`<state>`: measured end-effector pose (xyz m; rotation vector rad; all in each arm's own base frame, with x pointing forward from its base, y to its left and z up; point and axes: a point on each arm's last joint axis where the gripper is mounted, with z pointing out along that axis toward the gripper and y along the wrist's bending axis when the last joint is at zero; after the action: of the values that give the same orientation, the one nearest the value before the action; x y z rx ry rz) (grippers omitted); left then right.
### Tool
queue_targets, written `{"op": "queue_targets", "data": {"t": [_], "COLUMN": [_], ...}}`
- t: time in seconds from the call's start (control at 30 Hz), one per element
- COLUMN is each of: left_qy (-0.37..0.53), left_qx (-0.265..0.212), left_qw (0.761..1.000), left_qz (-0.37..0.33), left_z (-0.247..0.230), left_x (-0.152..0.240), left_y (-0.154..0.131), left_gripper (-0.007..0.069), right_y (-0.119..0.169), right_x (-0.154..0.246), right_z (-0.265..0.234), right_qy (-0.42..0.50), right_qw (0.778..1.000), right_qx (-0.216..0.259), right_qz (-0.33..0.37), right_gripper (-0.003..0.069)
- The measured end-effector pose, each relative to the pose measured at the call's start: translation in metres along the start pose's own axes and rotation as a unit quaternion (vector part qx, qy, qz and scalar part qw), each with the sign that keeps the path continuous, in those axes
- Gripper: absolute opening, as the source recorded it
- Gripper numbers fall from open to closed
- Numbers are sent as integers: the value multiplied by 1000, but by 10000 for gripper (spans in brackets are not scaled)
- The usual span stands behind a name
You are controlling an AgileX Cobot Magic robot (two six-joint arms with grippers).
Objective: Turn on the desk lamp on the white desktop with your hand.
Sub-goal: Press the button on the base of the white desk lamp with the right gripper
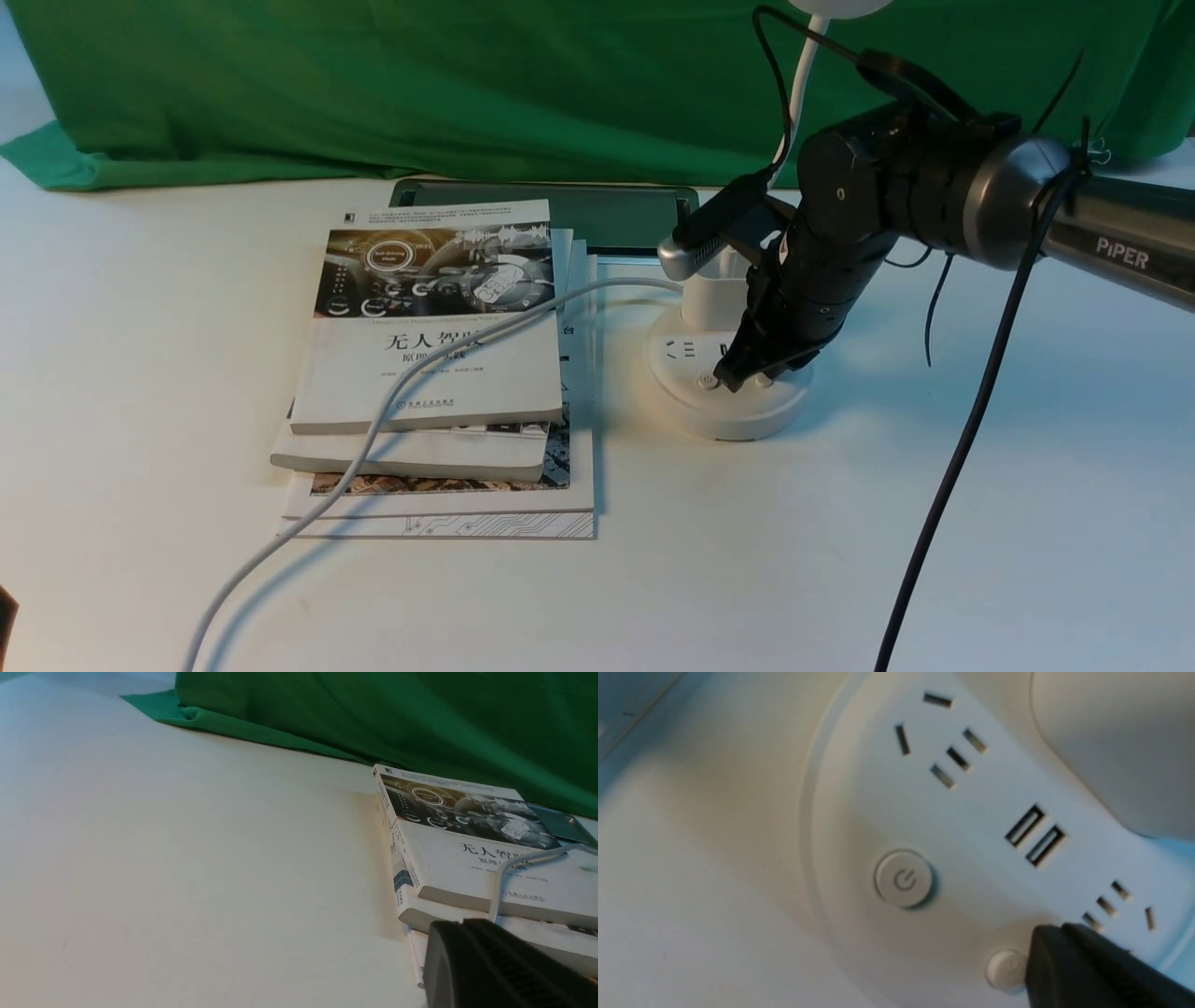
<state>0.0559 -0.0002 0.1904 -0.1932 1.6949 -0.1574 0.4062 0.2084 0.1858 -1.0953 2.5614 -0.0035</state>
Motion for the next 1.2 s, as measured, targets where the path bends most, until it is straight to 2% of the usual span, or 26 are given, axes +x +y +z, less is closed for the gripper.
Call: {"op": "queue_targets", "data": {"t": [0.57, 1.0, 1.2], "left_qy": [0, 0, 0], "left_qx": [0, 0, 0], "left_qw": [1000, 1000, 1000], "left_qz": [0, 0, 0], "left_z": [0, 0, 0], "left_x": [0, 0, 0], "left_y": [0, 0, 0], "left_gripper": [21, 21, 21], "right_y": [1, 7, 8], "right_x": [-2, 13, 15], "right_z": [0, 9, -4], "right_qy": [-11, -26, -32], "right_qw": [1000, 1000, 999], "right_qx": [-8, -3, -7], "right_qz": [9, 9, 19], "right_gripper": [32, 32, 32]}}
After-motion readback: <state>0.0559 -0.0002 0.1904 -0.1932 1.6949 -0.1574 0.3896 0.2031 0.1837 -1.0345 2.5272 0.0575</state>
